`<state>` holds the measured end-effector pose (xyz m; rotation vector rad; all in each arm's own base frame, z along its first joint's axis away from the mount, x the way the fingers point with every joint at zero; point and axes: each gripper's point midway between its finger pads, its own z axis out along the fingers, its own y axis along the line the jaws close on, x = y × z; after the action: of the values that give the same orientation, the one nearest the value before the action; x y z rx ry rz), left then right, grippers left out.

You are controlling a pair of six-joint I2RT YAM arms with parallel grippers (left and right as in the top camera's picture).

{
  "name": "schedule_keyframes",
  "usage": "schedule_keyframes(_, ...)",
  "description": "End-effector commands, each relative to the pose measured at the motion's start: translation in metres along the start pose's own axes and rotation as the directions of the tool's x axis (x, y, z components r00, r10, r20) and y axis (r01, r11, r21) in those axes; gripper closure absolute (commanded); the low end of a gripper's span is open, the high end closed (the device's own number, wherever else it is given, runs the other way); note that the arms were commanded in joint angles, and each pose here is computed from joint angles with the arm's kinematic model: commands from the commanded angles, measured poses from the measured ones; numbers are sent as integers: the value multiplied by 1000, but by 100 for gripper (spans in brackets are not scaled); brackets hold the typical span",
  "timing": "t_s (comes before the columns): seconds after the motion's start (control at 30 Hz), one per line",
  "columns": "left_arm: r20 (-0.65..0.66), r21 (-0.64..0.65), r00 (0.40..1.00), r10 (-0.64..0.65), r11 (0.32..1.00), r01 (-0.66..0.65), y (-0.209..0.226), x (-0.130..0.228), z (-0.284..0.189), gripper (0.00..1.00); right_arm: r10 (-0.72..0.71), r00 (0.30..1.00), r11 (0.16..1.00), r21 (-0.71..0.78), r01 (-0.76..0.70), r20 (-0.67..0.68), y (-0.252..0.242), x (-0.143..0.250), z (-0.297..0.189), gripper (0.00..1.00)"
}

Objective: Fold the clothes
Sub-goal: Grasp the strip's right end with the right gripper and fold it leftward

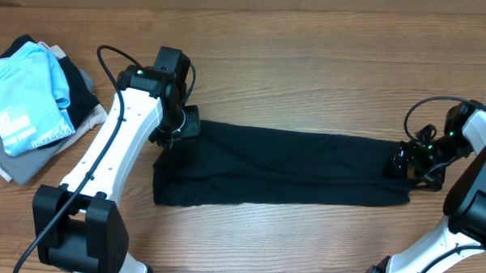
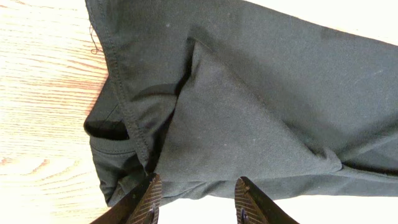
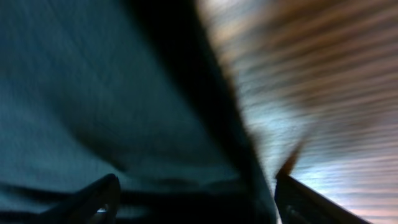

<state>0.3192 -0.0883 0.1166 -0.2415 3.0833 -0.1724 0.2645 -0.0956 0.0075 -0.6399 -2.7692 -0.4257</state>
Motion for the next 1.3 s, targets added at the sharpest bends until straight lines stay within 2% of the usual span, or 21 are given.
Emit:
schedule_keyframes(0.0,11,12,999,33,999,-33,-2,0,-4,57,-38,999,999,-28,38,-10,10,5,6,39)
schedule_keyframes(0.07,11,13,999,33,999,-33,-2,1,-4,58,-41,999,999,-28,41,-15,12,6,6,77)
schedule_keyframes(0.1,10,12,999,33,999,-33,-2,1,-4,58,-36,999,999,-28,36,-16,12,6,6,90)
schedule_keyframes(0.13,8,12,999,32,999,-32,-2,1,-4,58,-24,1000,999,-28,24,-15,12,6,6,96)
schedule_keyframes(0.27,8,12,999,32,999,-32,-2,1,-4,60,-21,1000,999,-49,21,11,17,-1,0,96)
schedule_keyframes(0.33,16,14,1000,25,1000,-25,0,-2,-7,61,-29,998,999,-42,32,64,19,-16,-15,96)
schedule_keyframes(0.47,41,30,999,-15,999,14,9,-10,-17,61,86,982,995,32,-93,168,6,-41,-56,96)
schedule_keyframes(0.57,42,79,997,-67,995,64,18,-13,-24,60,59,979,995,67,-74,193,13,-44,-84,96)
schedule_keyframes(0.73,24,178,993,-115,978,108,17,-18,-28,48,-68,986,989,144,47,149,54,-31,-79,96)
schedule_keyframes(0.83,27,178,993,-118,978,112,17,-18,-28,44,-198,974,961,217,171,108,92,-21,-66,96)
schedule_keyframes(1.0,26,178,993,-118,978,112,16,-18,-28,43,-404,914,884,278,377,45,161,6,-39,96)
schedule_keyframes(1.27,19,176,993,-118,978,113,17,-16,-27,44,-530,848,802,315,508,-18,215,48,-11,96)
